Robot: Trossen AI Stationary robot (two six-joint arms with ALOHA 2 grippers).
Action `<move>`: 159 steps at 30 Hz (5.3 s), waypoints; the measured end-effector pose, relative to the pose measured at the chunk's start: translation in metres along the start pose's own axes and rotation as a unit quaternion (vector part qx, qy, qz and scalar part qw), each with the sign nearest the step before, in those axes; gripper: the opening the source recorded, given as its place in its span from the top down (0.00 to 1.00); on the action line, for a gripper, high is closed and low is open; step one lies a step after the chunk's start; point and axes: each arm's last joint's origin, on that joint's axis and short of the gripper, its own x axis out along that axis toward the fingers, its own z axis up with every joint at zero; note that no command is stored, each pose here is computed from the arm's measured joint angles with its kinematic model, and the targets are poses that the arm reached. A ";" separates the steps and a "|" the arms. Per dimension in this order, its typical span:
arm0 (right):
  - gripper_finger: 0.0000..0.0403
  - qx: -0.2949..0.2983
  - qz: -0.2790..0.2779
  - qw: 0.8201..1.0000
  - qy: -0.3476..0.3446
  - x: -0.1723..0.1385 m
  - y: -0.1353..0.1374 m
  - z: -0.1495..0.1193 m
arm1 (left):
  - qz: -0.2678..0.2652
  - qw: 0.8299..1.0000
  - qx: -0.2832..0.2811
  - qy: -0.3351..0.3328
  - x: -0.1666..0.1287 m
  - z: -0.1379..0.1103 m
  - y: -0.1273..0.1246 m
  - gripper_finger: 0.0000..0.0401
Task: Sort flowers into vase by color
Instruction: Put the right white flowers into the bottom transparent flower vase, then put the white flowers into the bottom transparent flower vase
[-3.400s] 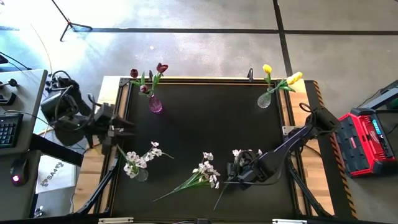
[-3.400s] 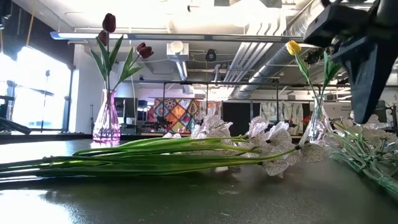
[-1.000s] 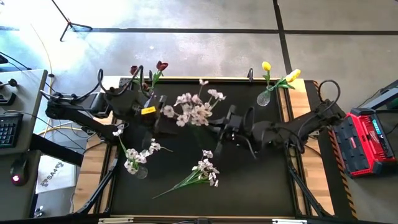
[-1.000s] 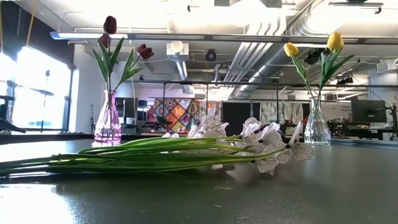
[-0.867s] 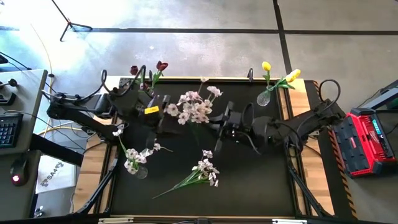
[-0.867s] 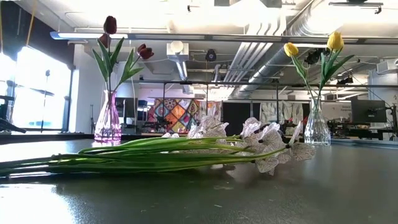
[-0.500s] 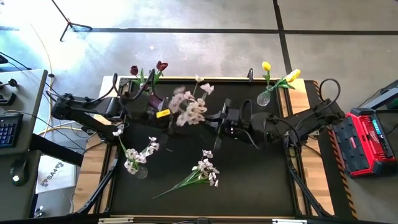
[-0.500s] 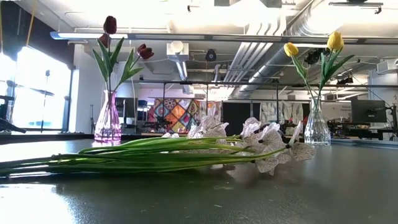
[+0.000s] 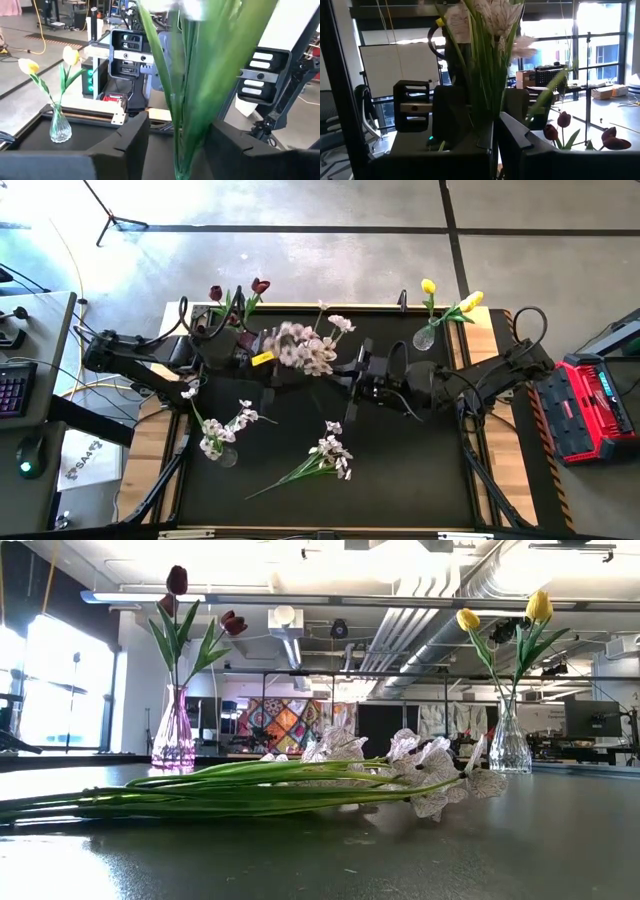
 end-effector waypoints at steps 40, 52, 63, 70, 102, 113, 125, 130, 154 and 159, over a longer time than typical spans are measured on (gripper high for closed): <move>0.58 0.178 -0.243 0.931 0.208 -0.057 -0.009 -0.039 | 0.032 0.994 0.032 0.104 -0.210 -0.011 0.014 1.00; 0.59 0.193 -0.220 0.932 0.215 -0.064 0.001 -0.039 | -0.021 0.995 0.008 0.097 -0.209 -0.069 0.019 1.00; 0.59 0.213 -0.207 0.927 0.227 -0.064 0.002 -0.040 | -0.089 0.993 -0.029 0.070 -0.205 -0.123 0.021 1.00; 0.59 0.215 -0.207 0.927 0.227 -0.063 0.002 -0.040 | -0.109 0.989 -0.029 0.091 -0.202 -0.136 0.017 1.00; 0.59 0.230 -0.207 0.920 0.239 -0.058 -0.005 -0.041 | -0.191 0.976 0.030 0.096 -0.206 -0.134 0.015 1.00; 0.59 0.230 -0.207 0.920 0.239 -0.058 -0.005 -0.041 | -0.190 0.976 0.010 0.104 -0.199 -0.150 0.011 1.00; 0.59 0.237 -0.196 0.919 0.246 -0.057 -0.004 -0.041 | -0.172 0.974 -0.049 0.141 -0.199 -0.155 0.013 0.95; 0.59 0.239 -0.192 0.919 0.249 -0.057 -0.004 -0.041 | -0.165 0.970 -0.073 0.165 -0.200 -0.158 0.014 0.85; 0.59 0.253 -0.163 0.912 0.279 -0.058 -0.001 -0.043 | -0.215 0.949 -0.176 0.146 -0.220 -0.122 0.024 0.61; 0.59 0.248 -0.130 0.905 0.322 -0.062 0.002 -0.047 | -0.215 0.956 -0.173 0.099 -0.232 -0.103 0.033 0.59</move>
